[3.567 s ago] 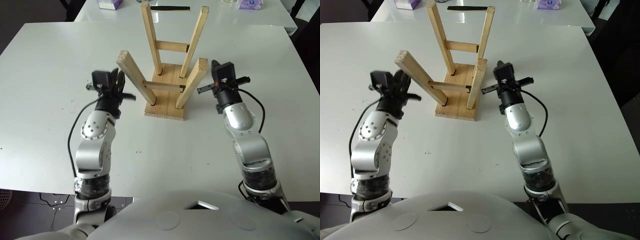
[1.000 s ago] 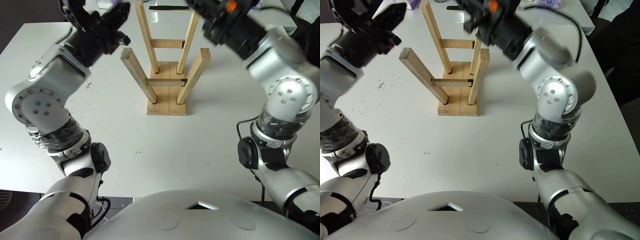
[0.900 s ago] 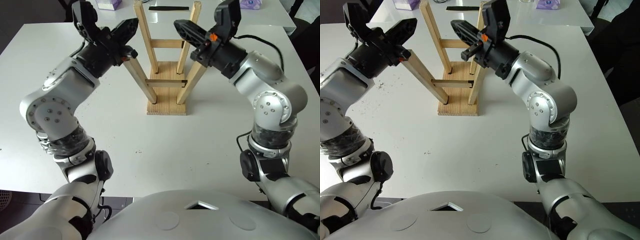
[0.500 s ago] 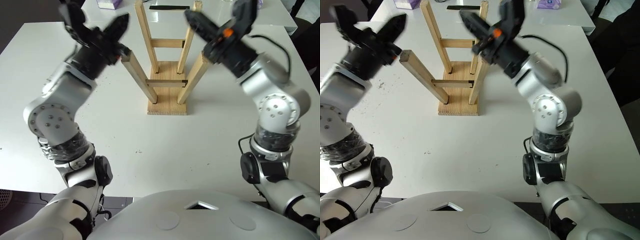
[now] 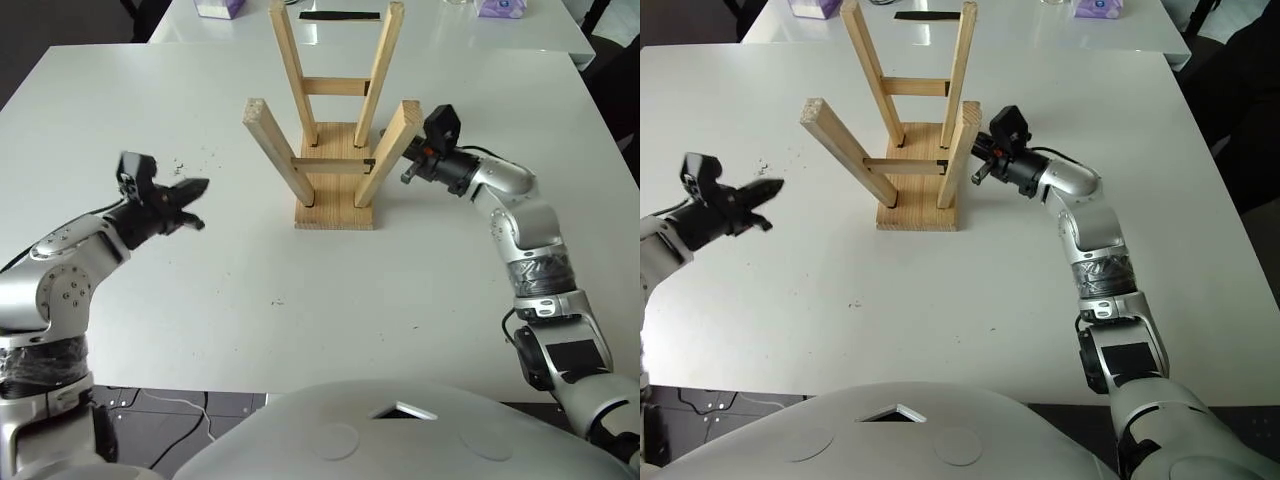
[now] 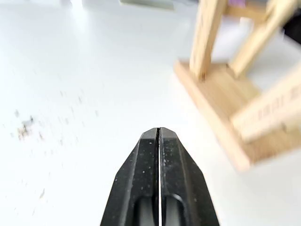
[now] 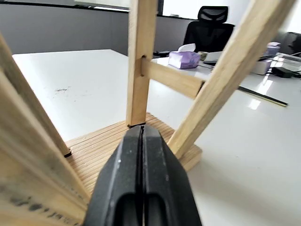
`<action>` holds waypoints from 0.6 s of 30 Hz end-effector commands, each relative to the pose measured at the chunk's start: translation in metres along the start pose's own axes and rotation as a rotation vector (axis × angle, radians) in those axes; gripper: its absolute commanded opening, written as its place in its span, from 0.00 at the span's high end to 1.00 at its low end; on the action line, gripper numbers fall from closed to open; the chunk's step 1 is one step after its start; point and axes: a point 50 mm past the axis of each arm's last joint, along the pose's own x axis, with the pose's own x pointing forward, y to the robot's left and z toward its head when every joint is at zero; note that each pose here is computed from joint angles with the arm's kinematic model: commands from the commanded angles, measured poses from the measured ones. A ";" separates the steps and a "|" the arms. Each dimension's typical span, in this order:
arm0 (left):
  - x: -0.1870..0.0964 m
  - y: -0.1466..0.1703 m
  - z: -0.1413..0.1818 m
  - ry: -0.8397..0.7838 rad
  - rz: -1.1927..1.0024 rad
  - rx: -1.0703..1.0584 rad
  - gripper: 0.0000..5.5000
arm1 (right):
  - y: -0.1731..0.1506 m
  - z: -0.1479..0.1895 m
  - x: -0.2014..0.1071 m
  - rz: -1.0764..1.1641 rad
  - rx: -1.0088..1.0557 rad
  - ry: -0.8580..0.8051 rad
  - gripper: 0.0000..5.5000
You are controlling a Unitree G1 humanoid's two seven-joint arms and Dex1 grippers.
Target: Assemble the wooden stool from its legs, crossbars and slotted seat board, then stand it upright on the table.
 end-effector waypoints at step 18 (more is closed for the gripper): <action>0.019 -0.085 -0.036 -0.135 -0.147 0.025 0.99 | -0.002 0.017 0.022 0.449 -0.134 0.067 1.00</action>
